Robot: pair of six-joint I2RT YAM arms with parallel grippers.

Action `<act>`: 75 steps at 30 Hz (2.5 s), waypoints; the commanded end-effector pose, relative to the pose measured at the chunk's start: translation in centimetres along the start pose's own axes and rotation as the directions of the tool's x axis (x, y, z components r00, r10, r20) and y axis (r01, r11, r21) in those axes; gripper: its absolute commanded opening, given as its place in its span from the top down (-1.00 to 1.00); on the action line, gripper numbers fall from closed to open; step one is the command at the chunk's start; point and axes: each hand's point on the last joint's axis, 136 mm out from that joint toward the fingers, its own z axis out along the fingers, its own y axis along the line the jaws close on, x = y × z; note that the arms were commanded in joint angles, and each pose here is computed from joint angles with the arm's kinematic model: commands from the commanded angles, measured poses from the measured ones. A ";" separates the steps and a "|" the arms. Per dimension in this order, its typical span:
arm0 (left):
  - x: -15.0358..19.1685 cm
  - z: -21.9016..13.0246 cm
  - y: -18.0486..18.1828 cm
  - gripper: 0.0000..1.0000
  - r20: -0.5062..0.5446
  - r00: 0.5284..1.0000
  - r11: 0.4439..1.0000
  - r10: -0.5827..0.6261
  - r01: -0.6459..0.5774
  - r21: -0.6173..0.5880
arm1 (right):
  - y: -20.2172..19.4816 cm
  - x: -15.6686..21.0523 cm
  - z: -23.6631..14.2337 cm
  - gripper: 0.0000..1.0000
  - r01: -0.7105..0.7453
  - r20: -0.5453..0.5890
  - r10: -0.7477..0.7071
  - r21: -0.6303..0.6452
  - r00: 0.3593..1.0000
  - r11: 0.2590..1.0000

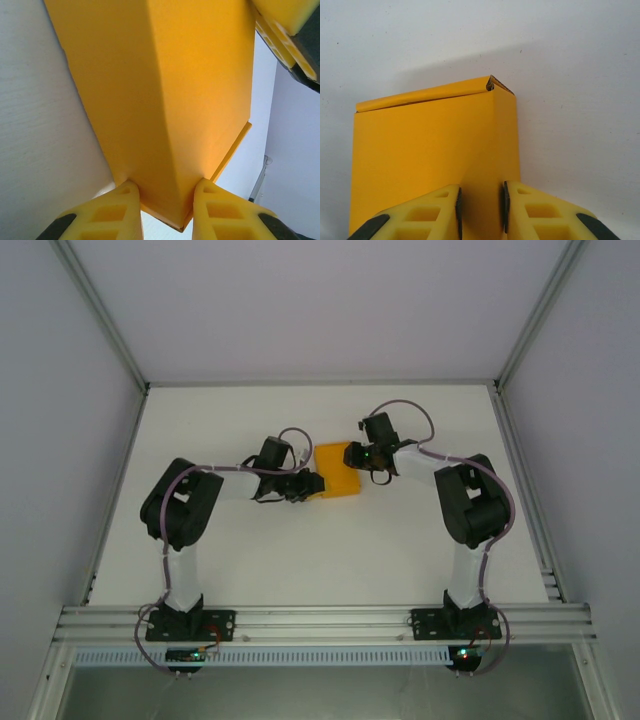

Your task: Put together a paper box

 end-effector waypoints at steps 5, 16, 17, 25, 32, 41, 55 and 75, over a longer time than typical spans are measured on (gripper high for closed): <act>-1.7 -1.1 2.7 -0.32 0.086 0.996 0.991 0.018 -0.006 -0.135 | -2.9 7.4 0.4 0.48 -0.017 -0.249 0.044 0.112 0.968 0.994; -7.0 -4.5 1.0 -1.00 0.187 0.973 0.960 0.132 -0.078 -0.271 | -3.3 7.2 0.2 0.48 0.011 -0.253 0.022 0.127 0.967 0.992; -7.5 -4.2 1.1 -0.99 0.187 0.974 0.960 0.131 -0.077 -0.269 | -3.3 7.2 0.2 0.48 0.013 -0.253 0.020 0.128 0.967 0.992; -10.2 -0.3 1.3 -0.79 0.145 0.986 0.981 0.082 -0.054 -0.189 | -3.6 7.7 0.5 0.48 0.020 -0.269 0.017 0.136 0.963 0.991; -10.0 1.5 1.4 -0.17 0.112 0.992 0.990 0.053 -0.038 -0.138 | -3.8 7.7 0.4 0.48 0.024 -0.271 0.016 0.142 0.963 0.990; -9.6 2.3 1.8 0.43 0.096 0.995 0.993 0.031 -0.020 -0.113 | -3.1 6.6 0.7 0.48 0.024 -0.256 0.008 0.122 0.967 0.992; -9.6 1.8 2.1 0.59 0.121 0.992 0.991 0.024 -0.007 -0.132 | -3.3 5.9 0.7 0.48 0.017 -0.244 0.013 0.120 0.970 0.993; -9.1 -8.2 -3.6 -0.99 0.288 0.933 0.961 0.215 -0.149 -0.232 | 2.4 -4.5 -7.7 -0.46 0.122 0.031 -0.122 0.015 0.992 0.992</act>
